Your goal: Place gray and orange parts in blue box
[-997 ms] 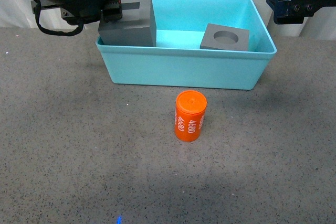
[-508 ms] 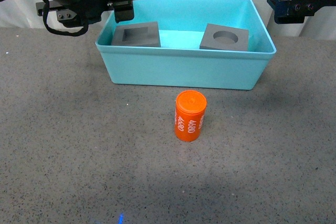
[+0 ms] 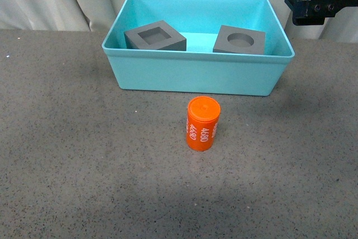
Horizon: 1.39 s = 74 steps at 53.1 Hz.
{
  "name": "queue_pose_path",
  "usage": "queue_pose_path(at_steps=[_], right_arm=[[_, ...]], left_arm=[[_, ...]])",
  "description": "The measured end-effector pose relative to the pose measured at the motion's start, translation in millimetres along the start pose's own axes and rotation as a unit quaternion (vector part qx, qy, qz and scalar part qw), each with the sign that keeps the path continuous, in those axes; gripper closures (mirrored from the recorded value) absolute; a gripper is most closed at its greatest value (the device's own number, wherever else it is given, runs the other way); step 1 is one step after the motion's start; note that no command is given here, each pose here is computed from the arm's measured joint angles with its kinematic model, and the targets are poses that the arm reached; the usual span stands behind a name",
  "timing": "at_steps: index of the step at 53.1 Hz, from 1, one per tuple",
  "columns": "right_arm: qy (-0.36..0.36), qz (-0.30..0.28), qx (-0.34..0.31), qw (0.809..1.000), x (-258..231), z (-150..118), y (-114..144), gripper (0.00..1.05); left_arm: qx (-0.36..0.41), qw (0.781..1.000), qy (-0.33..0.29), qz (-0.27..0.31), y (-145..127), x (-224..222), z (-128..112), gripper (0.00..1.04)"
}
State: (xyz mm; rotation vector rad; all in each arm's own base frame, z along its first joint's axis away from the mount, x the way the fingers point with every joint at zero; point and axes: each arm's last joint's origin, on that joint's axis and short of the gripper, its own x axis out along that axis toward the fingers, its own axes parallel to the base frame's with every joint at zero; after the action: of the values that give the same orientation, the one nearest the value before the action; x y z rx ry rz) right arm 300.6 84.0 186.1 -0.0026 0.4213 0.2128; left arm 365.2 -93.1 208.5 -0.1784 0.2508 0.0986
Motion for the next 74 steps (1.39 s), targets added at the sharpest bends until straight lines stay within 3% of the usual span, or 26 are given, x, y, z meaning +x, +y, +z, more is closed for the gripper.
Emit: queue_pose_path(at_steps=[27, 48, 62, 68, 74], right_arm=[[0.0, 0.0, 0.0, 1.0, 0, 0, 0, 0.1], [0.0, 0.0, 0.0, 1.0, 0, 0, 0, 0.1], [0.0, 0.0, 0.0, 1.0, 0, 0, 0, 0.1], [0.0, 0.0, 0.0, 1.0, 0, 0, 0, 0.1], [0.0, 0.0, 0.0, 1.0, 0, 0, 0, 0.1]], left_arm=[[-0.038, 0.999, -0.009, -0.026, 62, -117, -34, 0.07], [-0.053, 0.998, -0.015, 0.021, 107, -183, -66, 0.07], [-0.048, 0.997, 0.001, 0.054, 119, -202, -90, 0.07], [0.0, 0.996, -0.076, -0.037, 124, -204, -85, 0.23], [0.05, 0.988, -0.133, -0.054, 125, -211, -74, 0.41]])
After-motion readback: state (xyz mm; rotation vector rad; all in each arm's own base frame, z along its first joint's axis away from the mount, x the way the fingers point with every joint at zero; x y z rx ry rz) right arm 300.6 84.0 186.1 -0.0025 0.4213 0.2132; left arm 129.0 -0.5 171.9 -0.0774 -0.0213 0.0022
